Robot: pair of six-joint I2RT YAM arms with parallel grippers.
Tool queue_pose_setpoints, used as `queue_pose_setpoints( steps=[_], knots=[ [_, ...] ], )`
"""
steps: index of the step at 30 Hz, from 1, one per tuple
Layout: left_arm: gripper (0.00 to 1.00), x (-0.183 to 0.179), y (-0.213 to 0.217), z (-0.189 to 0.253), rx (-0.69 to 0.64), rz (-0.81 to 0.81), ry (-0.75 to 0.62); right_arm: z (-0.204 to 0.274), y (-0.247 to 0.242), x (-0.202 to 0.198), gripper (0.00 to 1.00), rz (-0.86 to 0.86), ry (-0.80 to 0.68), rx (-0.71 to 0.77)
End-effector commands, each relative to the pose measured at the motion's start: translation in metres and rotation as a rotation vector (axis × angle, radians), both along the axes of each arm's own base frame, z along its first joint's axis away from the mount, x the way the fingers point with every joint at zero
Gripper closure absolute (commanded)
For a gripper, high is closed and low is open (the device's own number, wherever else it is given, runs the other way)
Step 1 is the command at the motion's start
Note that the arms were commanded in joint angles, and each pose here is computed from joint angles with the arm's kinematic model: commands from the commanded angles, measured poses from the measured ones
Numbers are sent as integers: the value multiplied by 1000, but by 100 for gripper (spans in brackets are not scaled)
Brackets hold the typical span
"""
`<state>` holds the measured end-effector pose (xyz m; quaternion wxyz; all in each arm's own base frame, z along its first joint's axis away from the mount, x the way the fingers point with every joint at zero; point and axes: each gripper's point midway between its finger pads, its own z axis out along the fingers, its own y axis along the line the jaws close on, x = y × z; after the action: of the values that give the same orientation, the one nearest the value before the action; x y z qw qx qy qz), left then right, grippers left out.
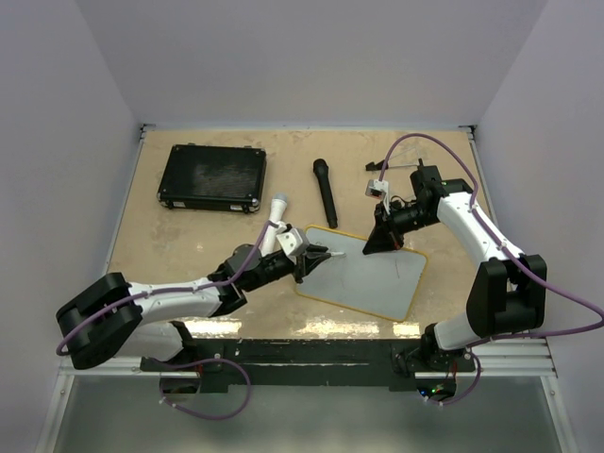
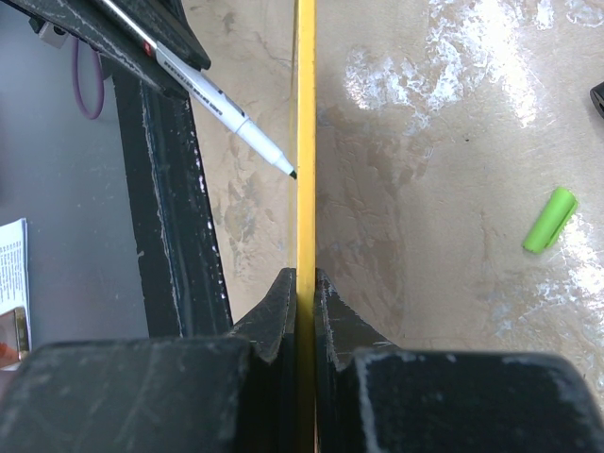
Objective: Write a sentence on the whiteboard
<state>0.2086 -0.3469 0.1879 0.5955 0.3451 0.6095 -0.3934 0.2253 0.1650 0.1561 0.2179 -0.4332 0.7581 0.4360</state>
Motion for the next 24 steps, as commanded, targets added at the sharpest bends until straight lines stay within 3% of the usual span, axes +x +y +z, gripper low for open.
queue_pose_setpoints(
  steps=[1, 24],
  knots=[
    [100, 11, 14, 12, -40, 76, -43, 13, 4, 9, 100, 46, -138, 40],
    [100, -5, 14, -18, -3, 8, 30, 14, 4, 8, 100, 44, -143, 39]
  ],
)
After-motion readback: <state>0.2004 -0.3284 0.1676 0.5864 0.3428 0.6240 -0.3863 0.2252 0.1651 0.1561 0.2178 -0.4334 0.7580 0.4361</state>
